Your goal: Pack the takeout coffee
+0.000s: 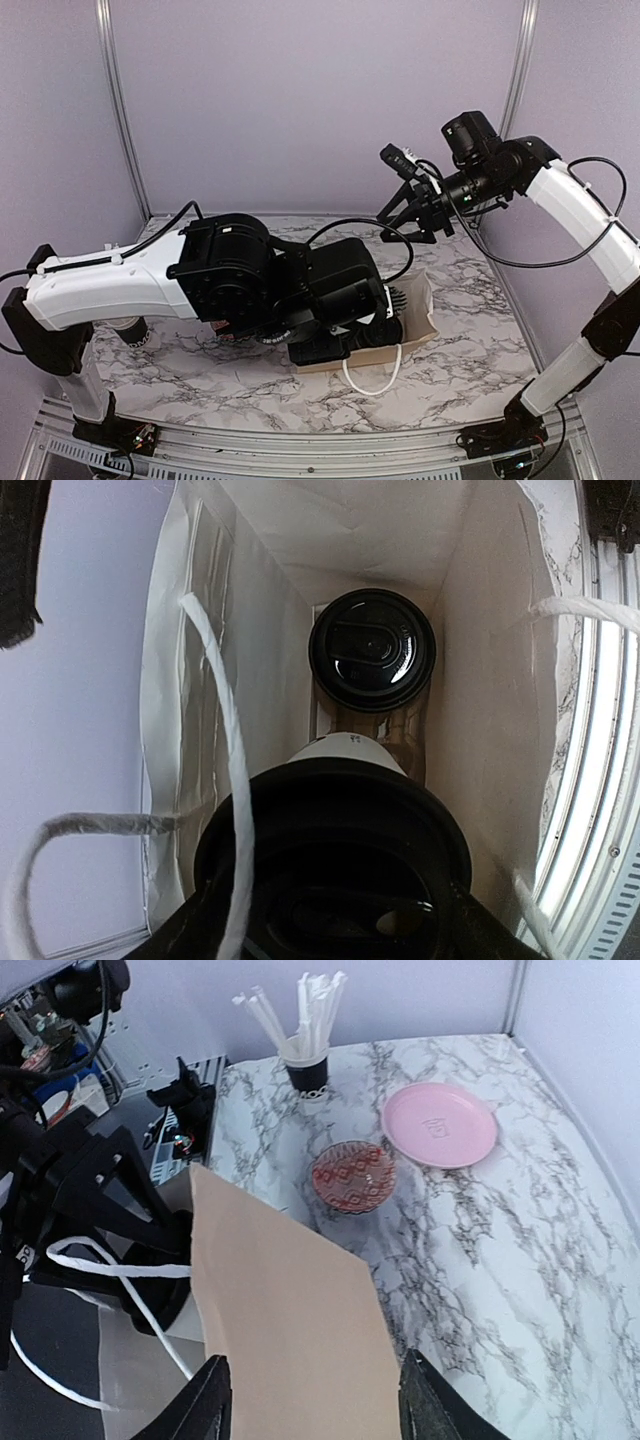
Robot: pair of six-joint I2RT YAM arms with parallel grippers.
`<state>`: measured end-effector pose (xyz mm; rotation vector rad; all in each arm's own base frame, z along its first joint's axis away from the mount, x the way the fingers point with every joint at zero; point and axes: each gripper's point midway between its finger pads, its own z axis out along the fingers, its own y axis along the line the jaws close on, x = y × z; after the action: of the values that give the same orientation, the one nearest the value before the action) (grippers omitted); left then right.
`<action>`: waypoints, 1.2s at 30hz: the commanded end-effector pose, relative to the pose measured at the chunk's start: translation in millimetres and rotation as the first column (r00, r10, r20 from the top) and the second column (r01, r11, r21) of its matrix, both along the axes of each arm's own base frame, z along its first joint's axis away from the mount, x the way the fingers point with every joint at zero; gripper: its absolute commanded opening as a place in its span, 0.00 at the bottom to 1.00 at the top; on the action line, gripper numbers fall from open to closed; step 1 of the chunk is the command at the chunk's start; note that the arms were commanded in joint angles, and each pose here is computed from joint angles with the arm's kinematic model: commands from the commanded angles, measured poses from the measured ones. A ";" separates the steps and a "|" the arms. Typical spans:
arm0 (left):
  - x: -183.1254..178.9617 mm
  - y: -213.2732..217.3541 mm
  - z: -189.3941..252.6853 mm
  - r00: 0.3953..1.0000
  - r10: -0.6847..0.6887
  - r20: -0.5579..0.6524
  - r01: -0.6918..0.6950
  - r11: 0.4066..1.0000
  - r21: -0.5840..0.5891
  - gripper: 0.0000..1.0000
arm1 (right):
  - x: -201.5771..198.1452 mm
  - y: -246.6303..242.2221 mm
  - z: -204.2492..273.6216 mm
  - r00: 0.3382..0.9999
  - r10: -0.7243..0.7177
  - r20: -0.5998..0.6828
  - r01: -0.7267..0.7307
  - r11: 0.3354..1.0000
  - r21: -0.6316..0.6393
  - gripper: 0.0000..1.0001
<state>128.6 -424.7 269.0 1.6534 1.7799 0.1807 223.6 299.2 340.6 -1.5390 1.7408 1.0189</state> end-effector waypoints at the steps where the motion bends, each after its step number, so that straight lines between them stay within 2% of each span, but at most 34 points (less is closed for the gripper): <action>1: -9.2 4.9 -6.2 1.000 0.013 0.022 -0.014 0.999 0.052 0.56 | 25.5 -17.8 22.2 0.996 -0.038 0.082 0.033 0.998 0.059 0.55; 8: -24.9 7.5 -20.0 0.997 0.033 0.063 -0.039 0.994 0.100 0.55 | 82.6 -18.6 -42.5 0.970 -0.164 0.179 0.175 0.983 -0.048 0.55; 14: -25.5 17.9 -29.5 0.991 0.092 0.097 -0.104 0.986 0.129 0.53 | 113.7 -10.8 -96.3 0.971 -0.195 0.138 0.211 0.970 -0.116 0.54; 22: -29.7 21.2 -32.3 0.989 0.076 0.131 -0.095 0.984 0.148 0.52 | 147.8 1.1 -155.8 0.968 -0.242 0.071 0.251 0.950 -0.188 0.54; 27: -26.7 22.4 -35.1 0.985 0.069 0.160 -0.095 0.983 0.159 0.52 | 148.1 5.2 -192.1 0.967 -0.252 -0.032 0.238 0.943 -0.231 0.54; 36: -28.5 10.5 -36.9 0.987 0.018 0.161 -0.042 0.989 0.144 0.52 | 135.4 5.9 -215.5 0.965 -0.247 -0.092 0.219 0.945 -0.242 0.55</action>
<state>100.0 -410.7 223.9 1.6781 1.7443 0.4750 361.7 298.9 121.5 -1.3975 2.1562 0.7944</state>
